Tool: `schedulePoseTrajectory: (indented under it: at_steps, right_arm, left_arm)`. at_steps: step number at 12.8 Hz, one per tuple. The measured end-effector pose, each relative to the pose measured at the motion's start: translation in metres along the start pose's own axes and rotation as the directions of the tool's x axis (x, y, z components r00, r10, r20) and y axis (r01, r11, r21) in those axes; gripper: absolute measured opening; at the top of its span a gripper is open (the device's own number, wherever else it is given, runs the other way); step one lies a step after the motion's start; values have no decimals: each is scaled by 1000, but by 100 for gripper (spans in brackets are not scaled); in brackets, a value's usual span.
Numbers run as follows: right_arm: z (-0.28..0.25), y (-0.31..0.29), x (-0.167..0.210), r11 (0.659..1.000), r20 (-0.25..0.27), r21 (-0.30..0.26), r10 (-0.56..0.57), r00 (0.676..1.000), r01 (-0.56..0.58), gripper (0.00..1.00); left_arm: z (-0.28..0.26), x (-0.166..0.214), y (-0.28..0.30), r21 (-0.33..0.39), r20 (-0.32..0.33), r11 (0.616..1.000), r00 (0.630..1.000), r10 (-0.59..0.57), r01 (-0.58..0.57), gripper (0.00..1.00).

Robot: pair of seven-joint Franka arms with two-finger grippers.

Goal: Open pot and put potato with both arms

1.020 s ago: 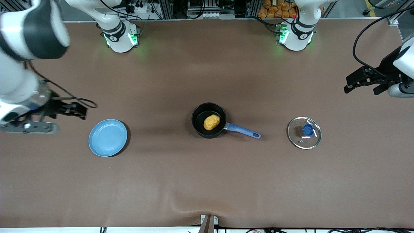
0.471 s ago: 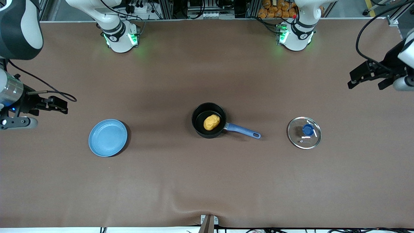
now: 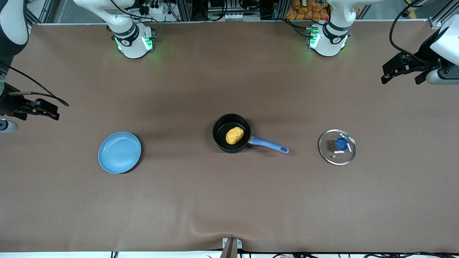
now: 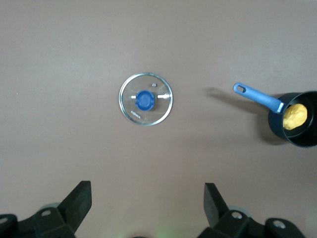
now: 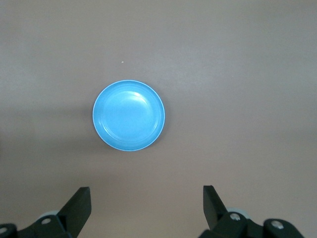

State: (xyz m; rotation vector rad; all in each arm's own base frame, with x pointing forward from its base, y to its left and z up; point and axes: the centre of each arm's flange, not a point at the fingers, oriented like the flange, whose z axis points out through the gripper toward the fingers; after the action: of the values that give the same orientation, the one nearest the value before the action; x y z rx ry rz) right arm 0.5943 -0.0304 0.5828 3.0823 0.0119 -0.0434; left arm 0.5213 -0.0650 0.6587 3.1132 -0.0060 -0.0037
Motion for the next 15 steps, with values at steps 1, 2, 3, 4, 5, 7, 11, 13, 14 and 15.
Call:
schedulePoseTrajectory:
  at_steps: [1,2,3,4,5,7,11,13,14,15]
  right_arm:
    - [0,1,0,1000,-1,10,0,1000,0,100]
    - [0,2,0,1000,-5,28,-9,1000,9,100]
    - [0,6,0,999,-11,42,-21,1000,22,100]
    - [0,10,0,998,-17,46,-29,999,30,100]
    - [1,11,1,998,-21,49,-33,999,34,100]
    - [1,9,1,998,-21,50,-36,999,37,100]
    - [-2,9,-1,998,-26,51,-35,999,37,100]
    - [-3,9,-1,998,-27,52,-36,999,37,100]
    - [-4,9,-1,998,-30,52,-36,999,38,100]
    - [-6,8,-2,998,-32,53,-38,999,39,100]
  left_arm:
    - [3,-3,-1,0,8,1000,1000,-1,1,100]
    - [5,-5,-1,0,13,1000,1000,0,0,100]
    - [6,-8,1,1,15,1000,1000,3,-3,100]
    - [6,-10,3,1,15,1000,1000,5,-5,100]
    - [5,-11,4,2,14,1000,1000,5,-5,100]
    - [4,-12,4,2,12,1000,1000,4,-4,100]
    - [0,-12,-6,1,4,1000,1000,-15,15,100]
    - [-5,-13,-9,7,-8,1000,1000,-19,19,100]
    - [-7,-14,-10,18,-14,1000,1000,-19,20,100]
    - [-8,-14,-10,24,-17,1000,1000,-19,20,100]
